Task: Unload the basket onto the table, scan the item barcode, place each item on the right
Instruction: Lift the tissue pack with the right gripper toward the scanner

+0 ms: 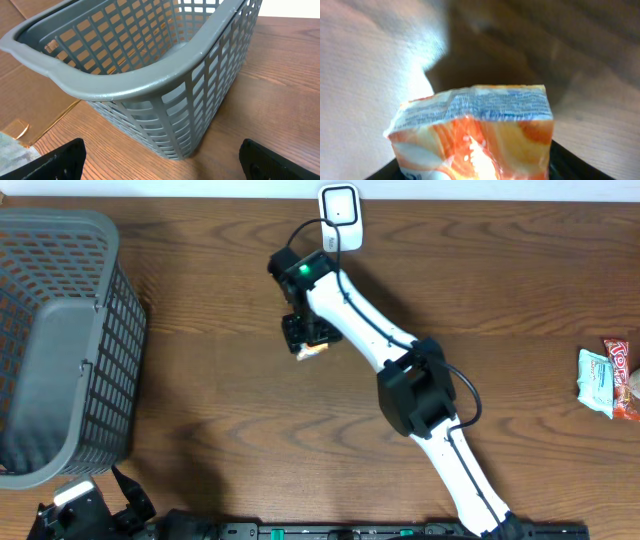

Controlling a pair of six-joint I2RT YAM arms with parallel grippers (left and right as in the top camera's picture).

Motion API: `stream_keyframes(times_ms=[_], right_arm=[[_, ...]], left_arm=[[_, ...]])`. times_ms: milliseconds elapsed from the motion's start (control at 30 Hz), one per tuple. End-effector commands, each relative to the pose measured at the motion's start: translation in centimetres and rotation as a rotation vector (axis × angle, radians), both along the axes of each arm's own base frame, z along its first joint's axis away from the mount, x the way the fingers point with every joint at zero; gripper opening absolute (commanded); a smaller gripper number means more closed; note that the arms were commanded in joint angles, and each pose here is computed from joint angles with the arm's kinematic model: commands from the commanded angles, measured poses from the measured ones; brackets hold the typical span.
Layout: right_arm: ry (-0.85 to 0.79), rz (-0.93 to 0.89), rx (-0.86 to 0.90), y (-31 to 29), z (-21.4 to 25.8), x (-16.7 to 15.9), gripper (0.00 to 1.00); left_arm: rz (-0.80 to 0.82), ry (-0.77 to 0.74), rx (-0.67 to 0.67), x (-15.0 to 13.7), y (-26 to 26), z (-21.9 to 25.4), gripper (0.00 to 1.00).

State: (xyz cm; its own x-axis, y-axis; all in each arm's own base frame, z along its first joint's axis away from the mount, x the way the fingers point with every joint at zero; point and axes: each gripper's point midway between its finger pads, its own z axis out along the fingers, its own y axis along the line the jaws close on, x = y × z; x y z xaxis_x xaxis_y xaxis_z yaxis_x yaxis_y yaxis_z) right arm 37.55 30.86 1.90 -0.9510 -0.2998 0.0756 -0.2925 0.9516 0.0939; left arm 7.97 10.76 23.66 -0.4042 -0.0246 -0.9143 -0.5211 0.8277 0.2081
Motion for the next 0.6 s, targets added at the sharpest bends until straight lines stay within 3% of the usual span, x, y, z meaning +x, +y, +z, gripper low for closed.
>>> stream_keyframes(times_ms=[0,200,433,567], right_arm=[[0.096,0.049,0.1,-0.6,0.6,-0.4,0.6],[0.255,0.03,0.146,-4.3,1.7,-1.5,0.58],[0.334,-0.044,0.12,-8.3,2.3,-1.4,0.56],[0.344,-0.064,0.155,-8.6,2.4,-1.1,0.61]], left_arm=[[0.004,-0.001,0.01,-0.2,0.1,0.1,0.98],[0.004,-0.001,0.01,-0.2,0.1,0.1,0.98],[0.004,-0.001,0.01,-0.2,0.1,0.1,0.98],[0.004,-0.001,0.01,-0.2,0.1,0.1,0.98]])
